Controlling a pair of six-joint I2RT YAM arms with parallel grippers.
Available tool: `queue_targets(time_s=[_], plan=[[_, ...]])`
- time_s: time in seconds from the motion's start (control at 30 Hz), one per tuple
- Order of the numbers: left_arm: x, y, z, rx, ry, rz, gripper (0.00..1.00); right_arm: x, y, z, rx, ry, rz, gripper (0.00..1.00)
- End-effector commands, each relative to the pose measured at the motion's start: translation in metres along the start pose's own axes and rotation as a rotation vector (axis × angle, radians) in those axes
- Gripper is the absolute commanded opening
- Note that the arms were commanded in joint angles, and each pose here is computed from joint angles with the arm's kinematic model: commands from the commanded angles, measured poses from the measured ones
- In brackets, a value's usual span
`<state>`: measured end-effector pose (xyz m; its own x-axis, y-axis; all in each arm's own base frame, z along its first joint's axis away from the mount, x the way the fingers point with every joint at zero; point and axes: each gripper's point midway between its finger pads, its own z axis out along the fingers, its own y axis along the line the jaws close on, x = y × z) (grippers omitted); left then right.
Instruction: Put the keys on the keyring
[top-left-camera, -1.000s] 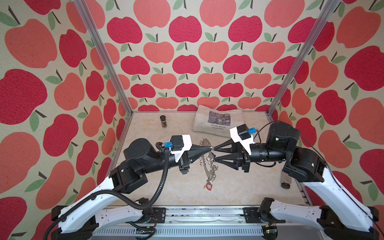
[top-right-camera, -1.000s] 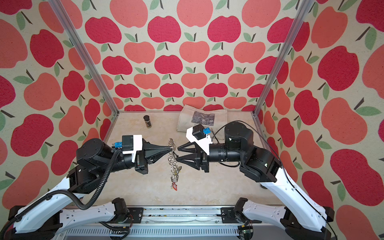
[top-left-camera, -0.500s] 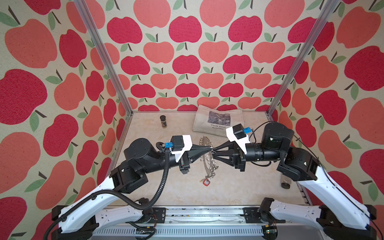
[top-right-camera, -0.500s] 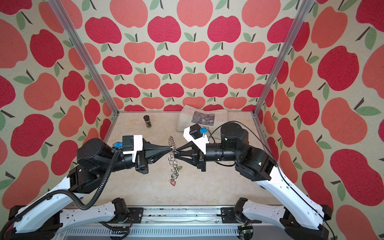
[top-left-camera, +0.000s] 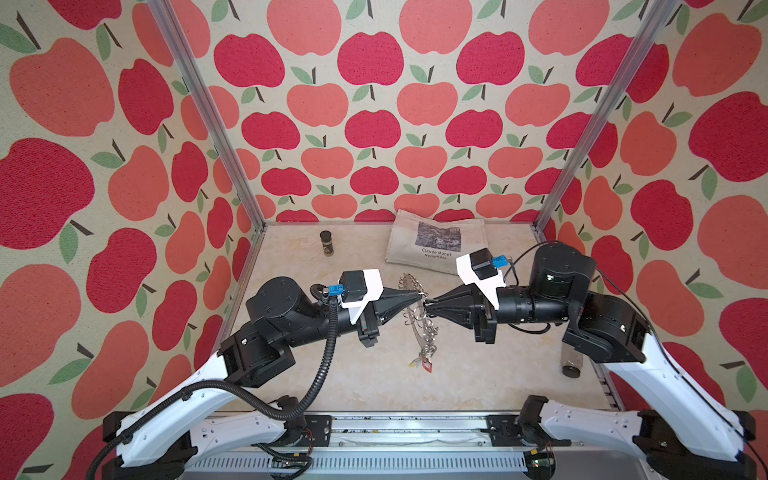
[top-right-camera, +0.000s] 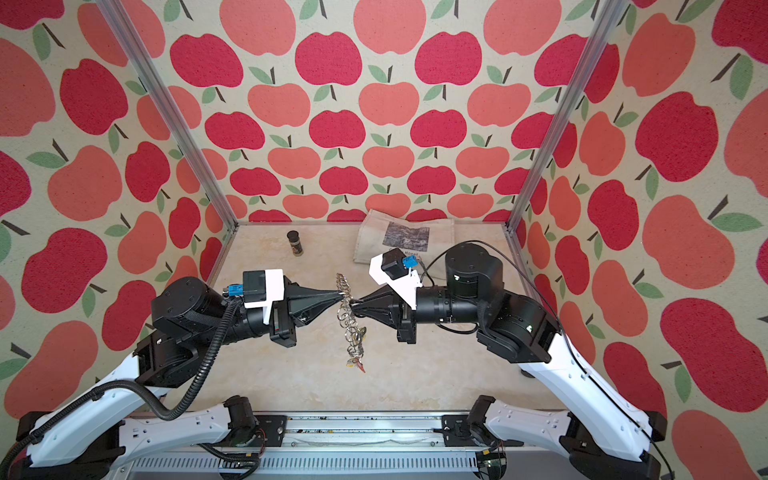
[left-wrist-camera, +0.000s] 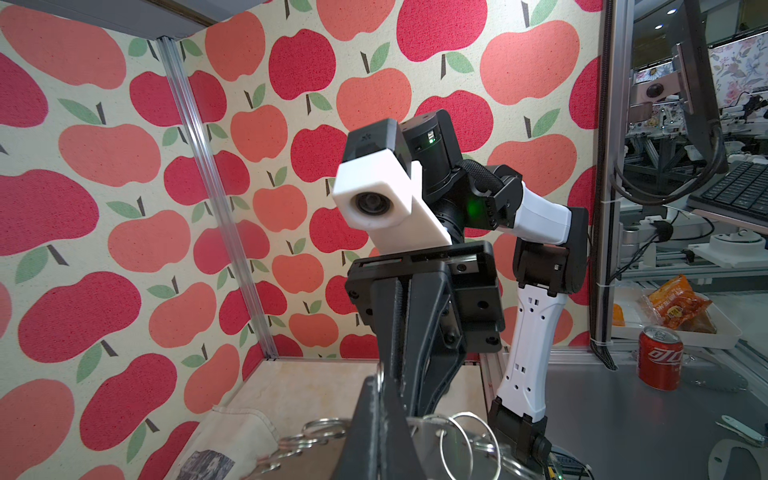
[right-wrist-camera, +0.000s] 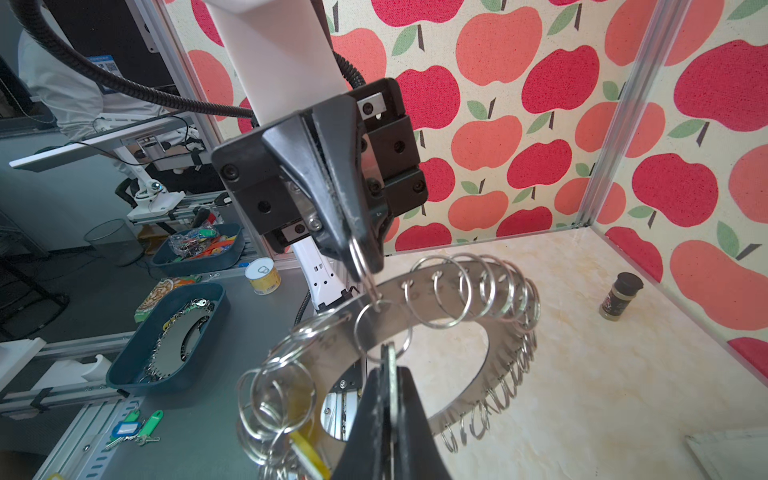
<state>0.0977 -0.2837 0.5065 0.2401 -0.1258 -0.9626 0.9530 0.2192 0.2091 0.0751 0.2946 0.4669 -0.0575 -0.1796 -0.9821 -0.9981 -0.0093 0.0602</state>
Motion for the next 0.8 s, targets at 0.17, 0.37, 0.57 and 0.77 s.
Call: queue_targets(time_s=[0.17,0.37,0.57,0.77], plan=[[-0.016,0.001,-0.005,-0.014,-0.059,0.021,0.0,0.0,0.001,-0.004,0.022,0.07,-0.066,0.0],[-0.011,0.0,-0.002,-0.003,-0.039,0.009,0.0,-0.003,-0.001,-0.005,0.039,0.084,-0.098,0.0],[-0.005,0.0,0.0,0.002,-0.029,-0.009,0.0,-0.006,-0.003,-0.009,0.06,0.093,-0.123,0.0],[-0.001,-0.001,0.001,0.008,-0.019,-0.025,0.0,-0.011,-0.003,-0.01,0.061,0.095,-0.142,0.0]])
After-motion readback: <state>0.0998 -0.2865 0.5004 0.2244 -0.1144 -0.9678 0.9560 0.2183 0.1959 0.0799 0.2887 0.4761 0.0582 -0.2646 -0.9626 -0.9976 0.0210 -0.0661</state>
